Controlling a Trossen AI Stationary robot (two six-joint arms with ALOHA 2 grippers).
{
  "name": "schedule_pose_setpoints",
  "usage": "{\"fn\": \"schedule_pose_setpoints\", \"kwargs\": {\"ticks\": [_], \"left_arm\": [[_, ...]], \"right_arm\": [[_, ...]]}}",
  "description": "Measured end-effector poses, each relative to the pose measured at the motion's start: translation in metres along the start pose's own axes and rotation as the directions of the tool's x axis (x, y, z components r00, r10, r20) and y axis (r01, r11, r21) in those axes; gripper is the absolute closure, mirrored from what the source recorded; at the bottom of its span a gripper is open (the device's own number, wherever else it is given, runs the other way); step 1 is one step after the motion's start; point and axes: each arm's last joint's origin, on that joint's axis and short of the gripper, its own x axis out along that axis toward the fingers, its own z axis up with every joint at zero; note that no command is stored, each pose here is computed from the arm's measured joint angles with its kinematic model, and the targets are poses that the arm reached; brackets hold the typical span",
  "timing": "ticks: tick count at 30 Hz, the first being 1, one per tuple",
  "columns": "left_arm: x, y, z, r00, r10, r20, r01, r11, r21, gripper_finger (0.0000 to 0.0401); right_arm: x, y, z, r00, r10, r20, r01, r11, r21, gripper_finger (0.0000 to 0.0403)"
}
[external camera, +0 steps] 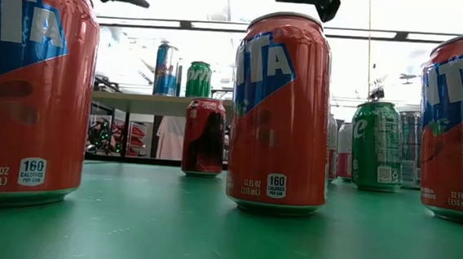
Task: Place canned beverage on shelf
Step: Put the white and red can on the shelf
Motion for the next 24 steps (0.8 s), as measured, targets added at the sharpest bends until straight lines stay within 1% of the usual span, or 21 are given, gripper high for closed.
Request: {"fn": "schedule_pose_setpoints", "kwargs": {"ticks": [5, 9, 12, 17, 21, 24], "left_arm": [[-0.008, -0.018, -0.019, 0.987, -0.108, 0.120, 0.110, 0.994, -0.010, 0.0106], [-0.008, -0.028, -0.038, 0.970, -0.167, 0.179, 0.172, 0.985, -0.014, 0.0111], [-0.004, -0.034, -0.053, 0.963, -0.186, 0.196, 0.192, 0.981, -0.015, 0.0120], [0.005, -0.044, -0.075, 0.951, -0.224, 0.214, 0.231, 0.973, -0.009, 0.0133], [0.016, -0.055, -0.091, 0.933, -0.283, 0.223, 0.288, 0.958, 0.012, 0.0141], [0.022, -0.065, -0.098, 0.913, -0.332, 0.237, 0.334, 0.942, 0.033, 0.0146]], "right_arm": [[0.000, -0.001, 0.004, 0.999, -0.004, 0.039, 0.004, 1.000, 0.001, 0.0394], [0.002, -0.007, 0.008, 0.997, -0.025, 0.070, 0.024, 1.000, 0.019, 0.0394], [0.003, -0.014, 0.009, 0.996, -0.047, 0.077, 0.045, 0.998, 0.035, 0.0394], [0.005, -0.024, 0.010, 0.993, -0.082, 0.083, 0.073, 0.992, 0.102, 0.0394], [0.006, -0.027, 0.010, 0.992, -0.092, 0.088, 0.080, 0.987, 0.139, 0.0394], [0.006, -0.027, 0.010, 0.992, -0.089, 0.089, 0.074, 0.984, 0.165, 0.0394]]}}
